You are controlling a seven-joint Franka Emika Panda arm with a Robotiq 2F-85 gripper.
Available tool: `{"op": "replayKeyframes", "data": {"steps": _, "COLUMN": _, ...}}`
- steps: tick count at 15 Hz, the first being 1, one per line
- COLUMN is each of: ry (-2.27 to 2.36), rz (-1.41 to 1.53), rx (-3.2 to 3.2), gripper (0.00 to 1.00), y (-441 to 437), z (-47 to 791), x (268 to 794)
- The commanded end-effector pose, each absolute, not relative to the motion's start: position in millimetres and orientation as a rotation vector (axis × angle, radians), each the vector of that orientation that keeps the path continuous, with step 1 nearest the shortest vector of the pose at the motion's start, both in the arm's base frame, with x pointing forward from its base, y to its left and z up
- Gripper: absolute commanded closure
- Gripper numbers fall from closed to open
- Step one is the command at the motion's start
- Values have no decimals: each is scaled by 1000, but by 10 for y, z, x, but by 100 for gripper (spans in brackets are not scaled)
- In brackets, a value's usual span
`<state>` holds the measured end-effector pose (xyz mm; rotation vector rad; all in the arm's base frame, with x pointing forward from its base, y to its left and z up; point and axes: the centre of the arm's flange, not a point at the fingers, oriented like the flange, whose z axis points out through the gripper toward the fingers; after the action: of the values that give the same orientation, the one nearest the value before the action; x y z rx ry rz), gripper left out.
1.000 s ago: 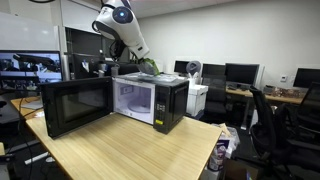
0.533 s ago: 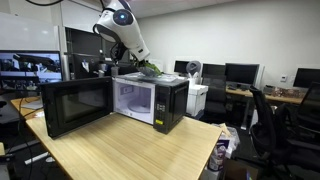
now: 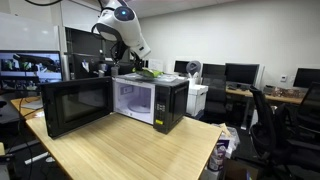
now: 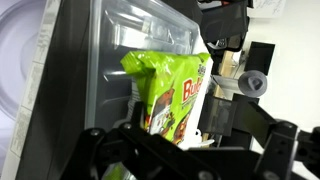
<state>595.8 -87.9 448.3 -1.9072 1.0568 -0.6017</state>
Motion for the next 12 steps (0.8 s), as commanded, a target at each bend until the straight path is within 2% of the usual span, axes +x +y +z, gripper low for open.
{"op": "replayKeyframes", "data": {"steps": 1, "ry": 1071, "rz": -594, "rx": -1913, "gripper": 0, "y": -852, "z": 4578, "x": 5901}}
{"op": "replayKeyframes", "data": {"steps": 12, "ry": 1125, "rz": -514, "rx": -2026, "gripper": 0, "y": -1019, "z": 4780, "x": 5658}}
